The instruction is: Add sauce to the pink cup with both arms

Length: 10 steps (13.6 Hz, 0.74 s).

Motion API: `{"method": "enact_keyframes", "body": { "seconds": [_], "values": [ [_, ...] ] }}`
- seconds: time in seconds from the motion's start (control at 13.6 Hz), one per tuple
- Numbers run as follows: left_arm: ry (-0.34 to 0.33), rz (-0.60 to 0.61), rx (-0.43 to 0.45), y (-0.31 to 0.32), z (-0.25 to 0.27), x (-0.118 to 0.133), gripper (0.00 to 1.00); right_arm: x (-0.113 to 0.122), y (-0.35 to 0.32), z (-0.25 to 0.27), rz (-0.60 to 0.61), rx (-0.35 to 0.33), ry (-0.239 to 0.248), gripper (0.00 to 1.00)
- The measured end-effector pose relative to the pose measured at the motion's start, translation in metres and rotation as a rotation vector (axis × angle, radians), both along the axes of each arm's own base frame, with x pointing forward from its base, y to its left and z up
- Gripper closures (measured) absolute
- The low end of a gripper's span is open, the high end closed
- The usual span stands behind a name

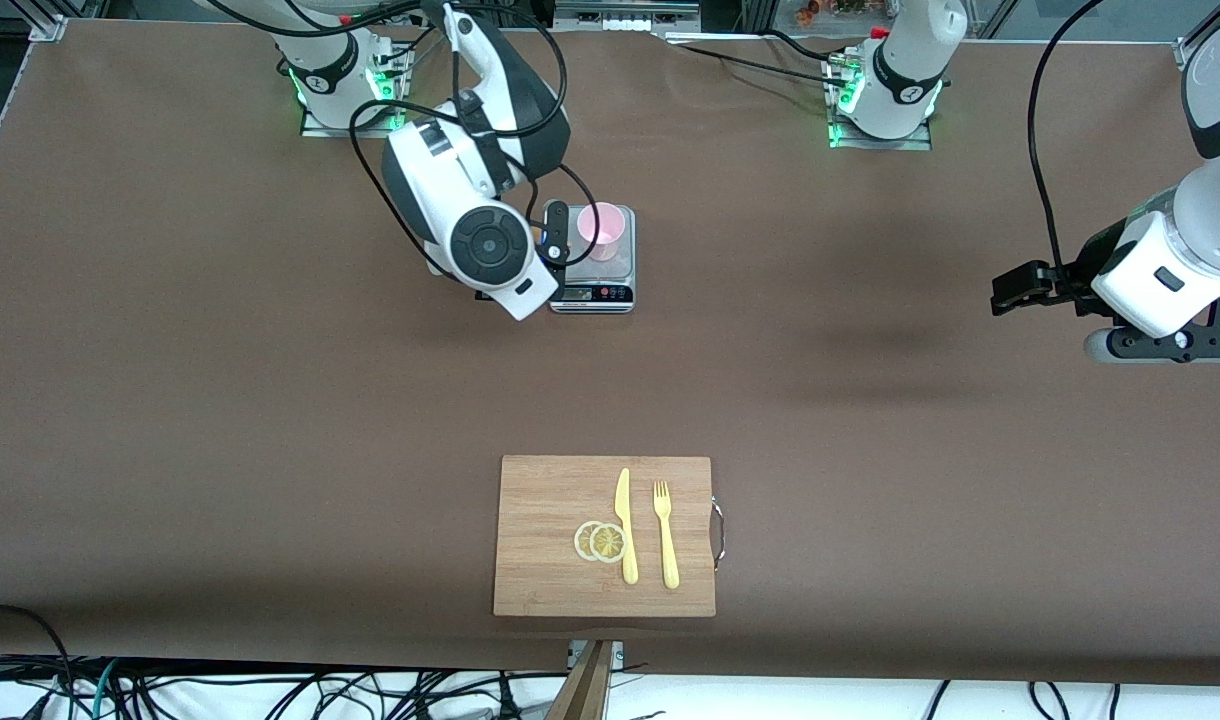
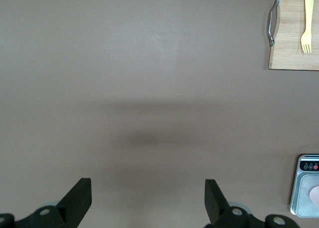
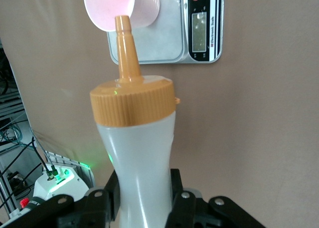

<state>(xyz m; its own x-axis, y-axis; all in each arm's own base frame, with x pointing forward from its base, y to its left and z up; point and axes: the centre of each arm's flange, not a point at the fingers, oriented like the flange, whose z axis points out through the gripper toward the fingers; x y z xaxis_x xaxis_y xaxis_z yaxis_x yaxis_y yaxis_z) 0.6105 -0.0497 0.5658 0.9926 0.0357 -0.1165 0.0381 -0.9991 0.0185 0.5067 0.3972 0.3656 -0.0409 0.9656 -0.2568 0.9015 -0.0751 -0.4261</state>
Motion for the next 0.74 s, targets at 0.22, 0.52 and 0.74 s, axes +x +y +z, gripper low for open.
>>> {"method": "enact_keyframes", "body": {
  "seconds": [0.22, 0.52, 0.74],
  "values": [
    [0.000, 0.000, 0.000, 0.000, 0.000, 0.000, 0.00, -0.021, 0.016, -0.015, 0.005, -0.054, 0.003, 0.58],
    [0.000, 0.000, 0.000, 0.000, 0.000, 0.000, 0.00, -0.042, 0.032, -0.026, 0.010, -0.113, -0.017, 0.58],
    [0.000, 0.000, 0.000, 0.000, 0.000, 0.000, 0.00, -0.059, 0.046, -0.029, 0.013, -0.160, -0.044, 0.58]
  ]
}}
